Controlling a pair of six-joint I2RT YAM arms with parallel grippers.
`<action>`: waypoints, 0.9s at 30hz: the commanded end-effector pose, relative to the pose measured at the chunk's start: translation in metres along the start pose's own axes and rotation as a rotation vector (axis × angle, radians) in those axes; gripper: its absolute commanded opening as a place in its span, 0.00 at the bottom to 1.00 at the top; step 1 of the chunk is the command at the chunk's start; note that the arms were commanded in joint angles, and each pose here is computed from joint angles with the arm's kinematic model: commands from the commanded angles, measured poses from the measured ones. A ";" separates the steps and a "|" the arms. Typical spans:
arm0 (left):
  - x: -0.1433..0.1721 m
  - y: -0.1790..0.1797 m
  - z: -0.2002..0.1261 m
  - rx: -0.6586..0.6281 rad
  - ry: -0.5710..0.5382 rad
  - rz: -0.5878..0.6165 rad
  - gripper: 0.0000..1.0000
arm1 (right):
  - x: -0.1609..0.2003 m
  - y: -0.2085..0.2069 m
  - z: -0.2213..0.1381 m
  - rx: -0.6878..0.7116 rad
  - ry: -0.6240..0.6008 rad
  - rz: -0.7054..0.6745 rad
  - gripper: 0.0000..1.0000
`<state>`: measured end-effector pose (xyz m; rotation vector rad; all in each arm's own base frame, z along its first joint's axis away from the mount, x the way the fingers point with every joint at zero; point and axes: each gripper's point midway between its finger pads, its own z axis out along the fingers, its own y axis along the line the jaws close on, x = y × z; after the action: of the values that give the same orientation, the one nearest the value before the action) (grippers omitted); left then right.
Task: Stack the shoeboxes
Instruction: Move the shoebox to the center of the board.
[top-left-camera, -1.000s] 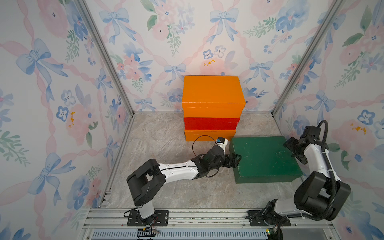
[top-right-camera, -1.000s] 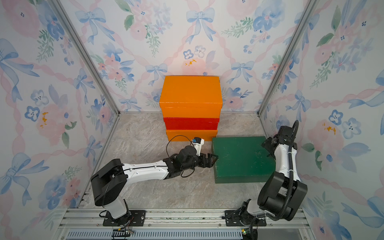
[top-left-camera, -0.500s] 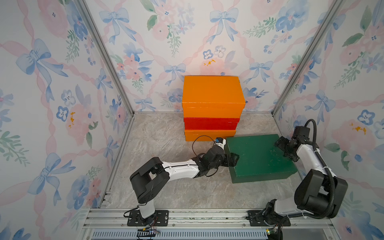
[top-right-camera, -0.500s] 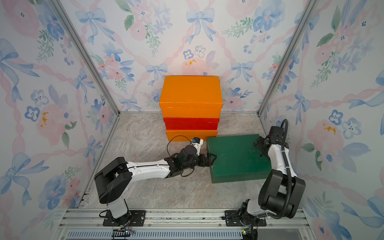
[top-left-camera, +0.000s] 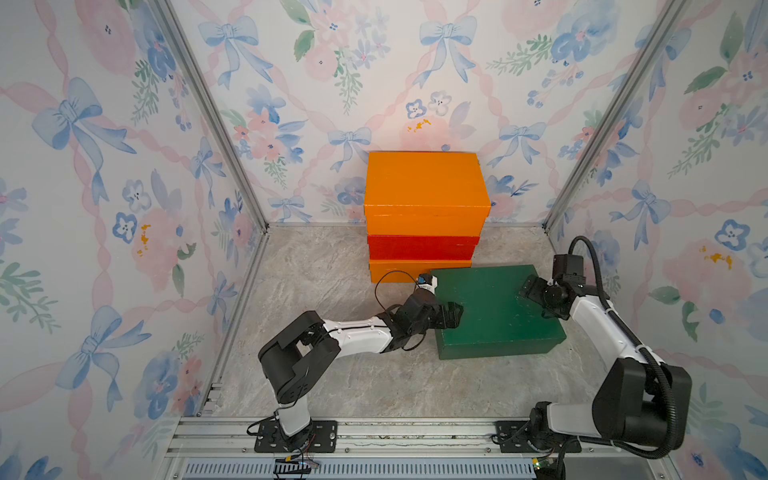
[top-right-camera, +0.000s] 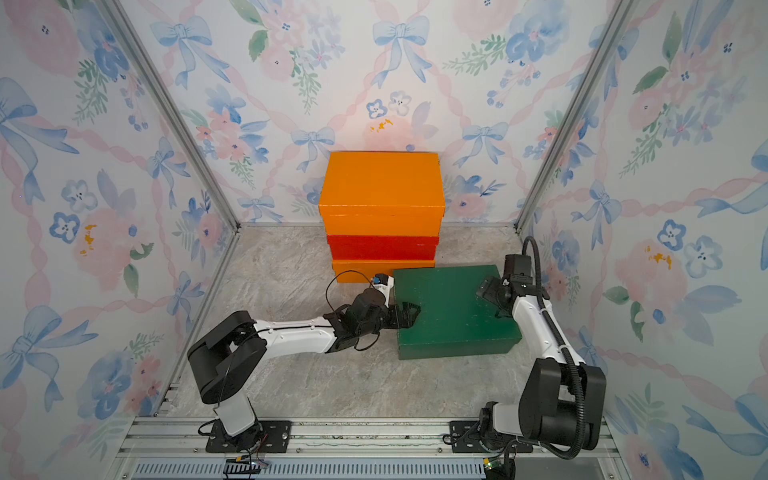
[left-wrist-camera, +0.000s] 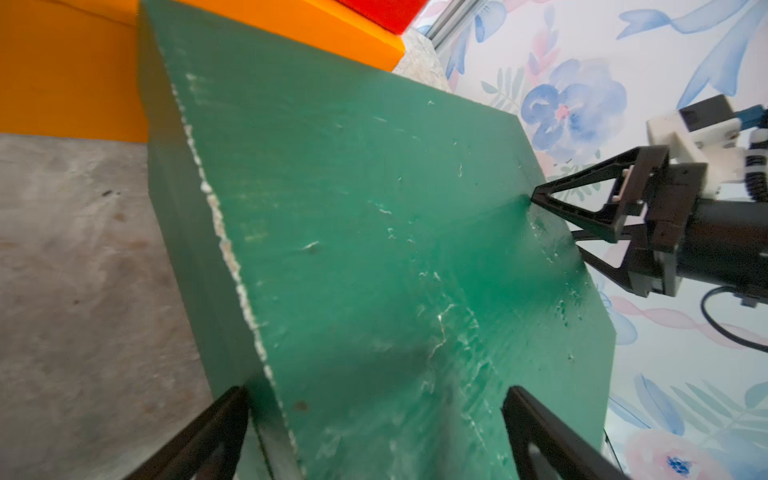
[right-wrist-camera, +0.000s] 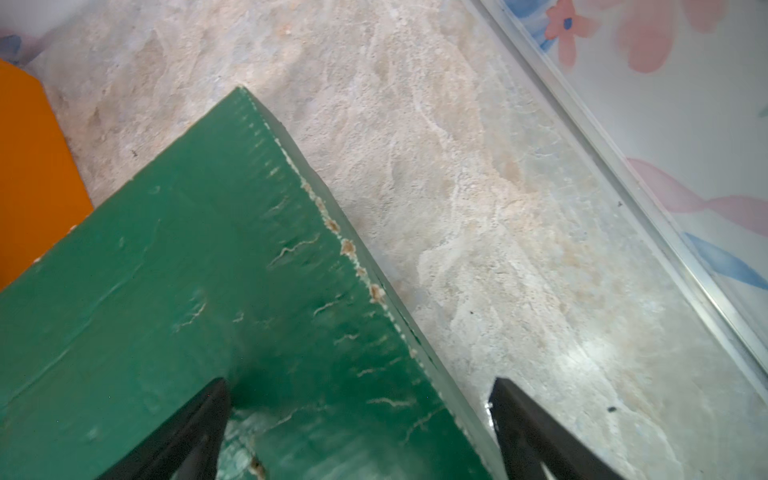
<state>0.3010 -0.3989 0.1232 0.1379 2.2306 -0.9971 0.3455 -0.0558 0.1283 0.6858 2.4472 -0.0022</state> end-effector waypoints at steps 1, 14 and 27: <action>0.000 -0.005 -0.013 0.032 0.000 -0.007 0.98 | 0.039 0.020 0.000 -0.054 0.099 -0.048 0.97; -0.008 0.032 -0.046 -0.032 -0.050 -0.036 0.98 | 0.074 0.066 -0.008 -0.134 0.131 -0.183 0.97; -0.017 0.074 -0.081 -0.090 -0.106 -0.067 0.98 | 0.108 0.110 -0.022 -0.226 0.166 -0.305 0.97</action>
<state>0.2983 -0.2895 0.1164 -0.0419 2.2246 -0.8692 0.3353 0.0725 0.1265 0.2622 2.5182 0.1374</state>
